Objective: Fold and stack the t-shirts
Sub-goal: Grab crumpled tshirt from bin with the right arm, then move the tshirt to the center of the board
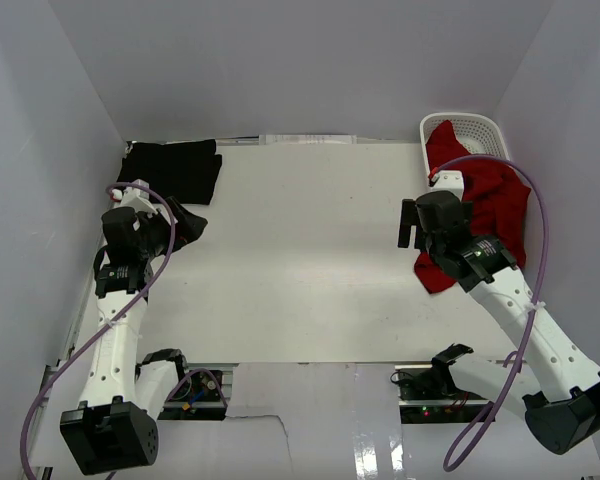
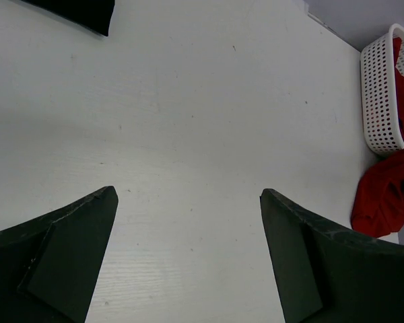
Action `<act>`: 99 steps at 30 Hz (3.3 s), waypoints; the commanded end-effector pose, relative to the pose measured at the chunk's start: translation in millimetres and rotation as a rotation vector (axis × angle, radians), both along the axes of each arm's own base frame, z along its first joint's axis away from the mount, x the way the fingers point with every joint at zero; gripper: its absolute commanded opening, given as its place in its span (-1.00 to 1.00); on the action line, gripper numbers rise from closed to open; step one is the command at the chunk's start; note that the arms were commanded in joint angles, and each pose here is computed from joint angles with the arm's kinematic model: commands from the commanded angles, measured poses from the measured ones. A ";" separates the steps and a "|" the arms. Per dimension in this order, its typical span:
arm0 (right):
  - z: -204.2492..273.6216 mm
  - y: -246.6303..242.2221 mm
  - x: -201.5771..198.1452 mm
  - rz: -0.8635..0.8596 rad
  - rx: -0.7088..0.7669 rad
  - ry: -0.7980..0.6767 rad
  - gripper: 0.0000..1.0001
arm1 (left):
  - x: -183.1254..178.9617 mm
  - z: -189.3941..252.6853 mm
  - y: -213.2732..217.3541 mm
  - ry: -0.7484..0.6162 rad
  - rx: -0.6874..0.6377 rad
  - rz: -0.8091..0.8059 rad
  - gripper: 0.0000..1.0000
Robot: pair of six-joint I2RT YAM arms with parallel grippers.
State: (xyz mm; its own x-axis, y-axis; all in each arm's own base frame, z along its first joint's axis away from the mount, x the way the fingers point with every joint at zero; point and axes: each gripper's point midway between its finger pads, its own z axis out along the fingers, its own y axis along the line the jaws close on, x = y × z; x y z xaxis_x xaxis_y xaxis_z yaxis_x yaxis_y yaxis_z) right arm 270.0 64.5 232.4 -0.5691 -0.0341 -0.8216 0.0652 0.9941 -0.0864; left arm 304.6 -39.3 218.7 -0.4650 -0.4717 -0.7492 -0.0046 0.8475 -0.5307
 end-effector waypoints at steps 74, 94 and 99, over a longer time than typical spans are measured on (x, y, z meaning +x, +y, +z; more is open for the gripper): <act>148.8 -54.6 228.1 0.001 0.507 -0.197 -0.85 | 1.4 -17.8 6.8 0.087 0.053 0.027 0.96; 170.9 237.5 -49.4 1.176 0.483 0.007 -0.85 | 2.0 -20.5 5.1 0.097 0.047 0.019 0.96; 130.2 232.5 -29.8 1.048 0.439 0.068 -0.85 | 1.7 -20.1 4.6 0.094 0.047 0.018 0.96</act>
